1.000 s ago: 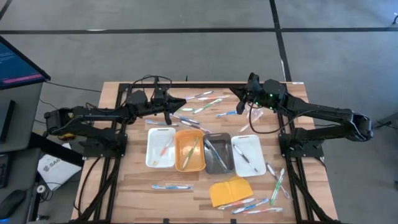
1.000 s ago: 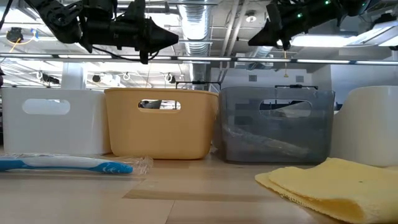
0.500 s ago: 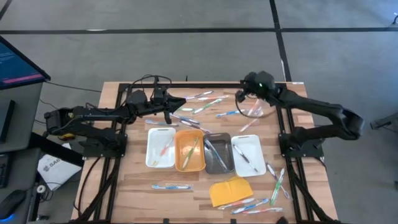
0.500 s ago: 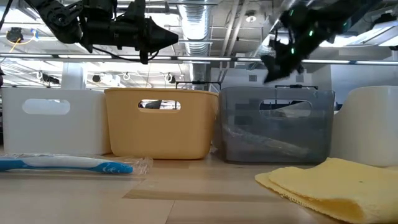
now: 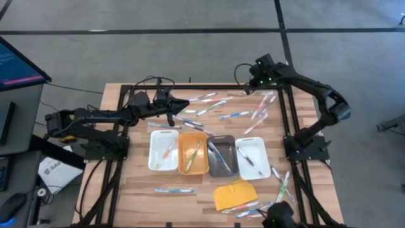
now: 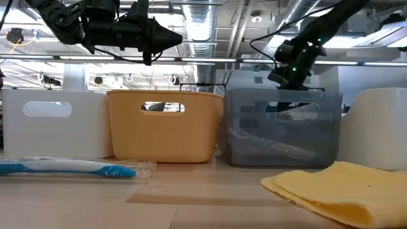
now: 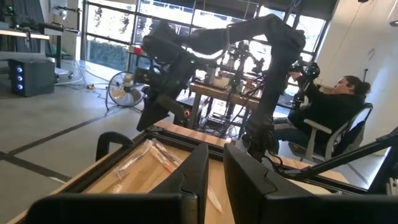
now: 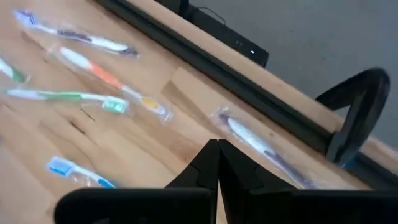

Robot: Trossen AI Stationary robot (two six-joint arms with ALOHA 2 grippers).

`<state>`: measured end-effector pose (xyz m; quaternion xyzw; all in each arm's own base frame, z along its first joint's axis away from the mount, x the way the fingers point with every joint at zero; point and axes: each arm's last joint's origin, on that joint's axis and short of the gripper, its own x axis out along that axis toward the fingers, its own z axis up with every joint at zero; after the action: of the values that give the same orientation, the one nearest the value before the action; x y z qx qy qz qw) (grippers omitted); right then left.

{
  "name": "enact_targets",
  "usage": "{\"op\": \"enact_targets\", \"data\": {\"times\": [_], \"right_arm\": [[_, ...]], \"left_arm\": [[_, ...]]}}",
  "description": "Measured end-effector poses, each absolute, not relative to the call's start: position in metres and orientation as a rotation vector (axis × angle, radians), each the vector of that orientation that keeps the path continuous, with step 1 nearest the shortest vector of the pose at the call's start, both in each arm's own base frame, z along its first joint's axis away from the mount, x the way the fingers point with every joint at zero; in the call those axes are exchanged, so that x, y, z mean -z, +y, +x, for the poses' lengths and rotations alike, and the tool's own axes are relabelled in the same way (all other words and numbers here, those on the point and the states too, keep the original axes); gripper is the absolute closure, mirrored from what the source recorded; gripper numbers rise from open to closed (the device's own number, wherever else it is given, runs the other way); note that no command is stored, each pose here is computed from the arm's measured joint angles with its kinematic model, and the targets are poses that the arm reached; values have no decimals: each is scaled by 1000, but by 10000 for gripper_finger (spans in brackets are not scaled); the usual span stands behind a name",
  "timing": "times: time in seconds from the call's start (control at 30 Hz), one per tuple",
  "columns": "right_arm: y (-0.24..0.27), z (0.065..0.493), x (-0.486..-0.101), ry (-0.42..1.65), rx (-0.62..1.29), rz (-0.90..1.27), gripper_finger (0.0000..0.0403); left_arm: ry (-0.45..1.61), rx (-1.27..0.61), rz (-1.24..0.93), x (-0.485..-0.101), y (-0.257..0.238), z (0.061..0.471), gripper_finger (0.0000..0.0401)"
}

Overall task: Pick & Place Toothbrushes
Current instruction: Put the purple toothbrush into the right white bin

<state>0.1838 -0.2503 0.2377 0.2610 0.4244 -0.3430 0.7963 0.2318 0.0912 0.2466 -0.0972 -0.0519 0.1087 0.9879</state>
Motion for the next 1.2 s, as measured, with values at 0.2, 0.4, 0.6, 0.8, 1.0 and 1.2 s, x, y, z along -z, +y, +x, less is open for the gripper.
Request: {"op": "enact_targets", "data": {"times": [0.2,0.4,0.6,0.8,1.0,1.2], "right_arm": [[-259,200,-244,989,697,584,403],[-261,210,-251,1011,673,571,403],[-258,215,-252,1035,612,489,403],[-256,217,-252,1047,595,456,403],[-256,217,-252,1061,568,410,403],[-261,215,-239,1106,587,484,403]], "left_arm": [[-105,-218,-194,-247,91,232,358],[-105,-218,-193,-247,91,232,358],[-105,-218,-193,-247,91,232,358],[-105,-218,-193,-247,91,232,358],[-105,-218,-193,-247,91,232,358],[-107,-218,-192,-247,91,232,358]]}}
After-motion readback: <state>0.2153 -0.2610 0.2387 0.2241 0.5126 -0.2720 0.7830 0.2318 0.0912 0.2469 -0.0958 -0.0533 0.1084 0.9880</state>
